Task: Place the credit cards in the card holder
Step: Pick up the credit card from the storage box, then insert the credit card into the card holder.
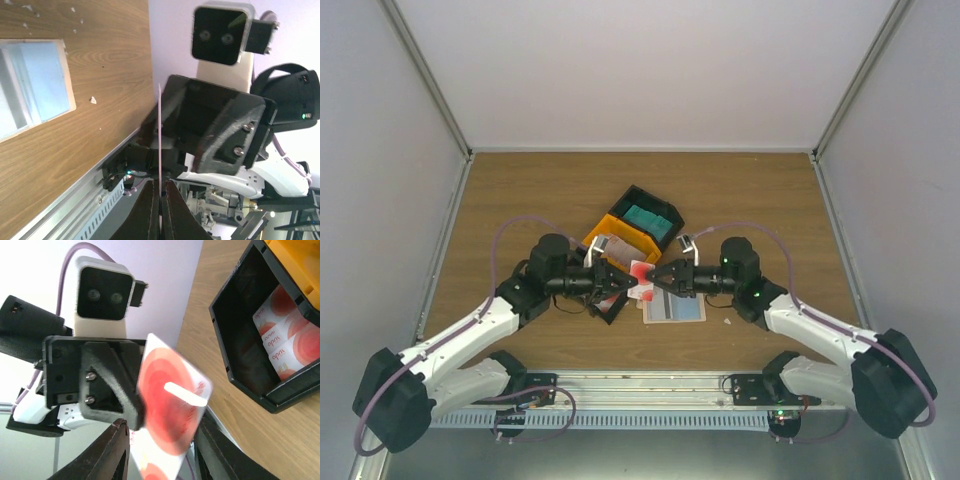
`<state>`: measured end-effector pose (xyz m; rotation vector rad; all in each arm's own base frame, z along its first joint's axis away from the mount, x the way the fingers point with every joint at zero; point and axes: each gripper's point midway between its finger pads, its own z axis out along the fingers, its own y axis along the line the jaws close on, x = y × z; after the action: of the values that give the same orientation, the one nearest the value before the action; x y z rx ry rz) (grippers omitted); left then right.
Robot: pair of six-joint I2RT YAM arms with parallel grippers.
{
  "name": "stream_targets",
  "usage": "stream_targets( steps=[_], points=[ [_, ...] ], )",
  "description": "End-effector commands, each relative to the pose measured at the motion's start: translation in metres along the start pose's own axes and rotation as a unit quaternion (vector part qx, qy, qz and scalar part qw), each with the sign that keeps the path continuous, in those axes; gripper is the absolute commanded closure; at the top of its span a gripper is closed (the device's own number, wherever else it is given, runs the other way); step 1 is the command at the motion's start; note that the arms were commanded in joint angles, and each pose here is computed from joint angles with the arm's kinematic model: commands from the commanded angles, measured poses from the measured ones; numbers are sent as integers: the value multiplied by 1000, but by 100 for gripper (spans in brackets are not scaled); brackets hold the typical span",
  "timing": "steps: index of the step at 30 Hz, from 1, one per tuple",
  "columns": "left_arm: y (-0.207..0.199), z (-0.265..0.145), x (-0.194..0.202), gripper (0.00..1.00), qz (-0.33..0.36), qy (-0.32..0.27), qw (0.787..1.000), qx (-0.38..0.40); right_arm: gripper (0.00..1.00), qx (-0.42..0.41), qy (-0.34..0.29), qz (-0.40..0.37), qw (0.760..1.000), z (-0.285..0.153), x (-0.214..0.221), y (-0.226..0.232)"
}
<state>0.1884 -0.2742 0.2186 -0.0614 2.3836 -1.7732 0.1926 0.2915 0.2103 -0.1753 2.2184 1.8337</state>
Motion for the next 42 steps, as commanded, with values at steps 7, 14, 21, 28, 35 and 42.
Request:
stream_targets(
  steps=[7, 14, 21, 28, 35, 42],
  points=[
    [10, 4, -5, 100, -5, -24, 1000, 11, 90, -43, 14, -4, 999, -8, 13, 14],
    [23, 10, -2, 77, 16, -16, 1000, -14, 100, 5, 14, -28, 1000, -2, 4, -5],
    [87, 11, -3, 45, 58, -41, 980, -186, 99, 135, 6, -33, 990, -49, 1, -77],
    [110, 55, 10, 50, 110, -10, 960, -257, 99, 299, -12, 1, 954, -94, 11, -152],
    [136, 93, 13, 59, 144, 7, 936, -321, 99, 315, 2, 17, 949, -100, 14, -174],
    [159, 85, 8, 55, 140, -13, 913, -382, 100, 257, 22, 26, 966, -81, 16, -175]
  ],
)
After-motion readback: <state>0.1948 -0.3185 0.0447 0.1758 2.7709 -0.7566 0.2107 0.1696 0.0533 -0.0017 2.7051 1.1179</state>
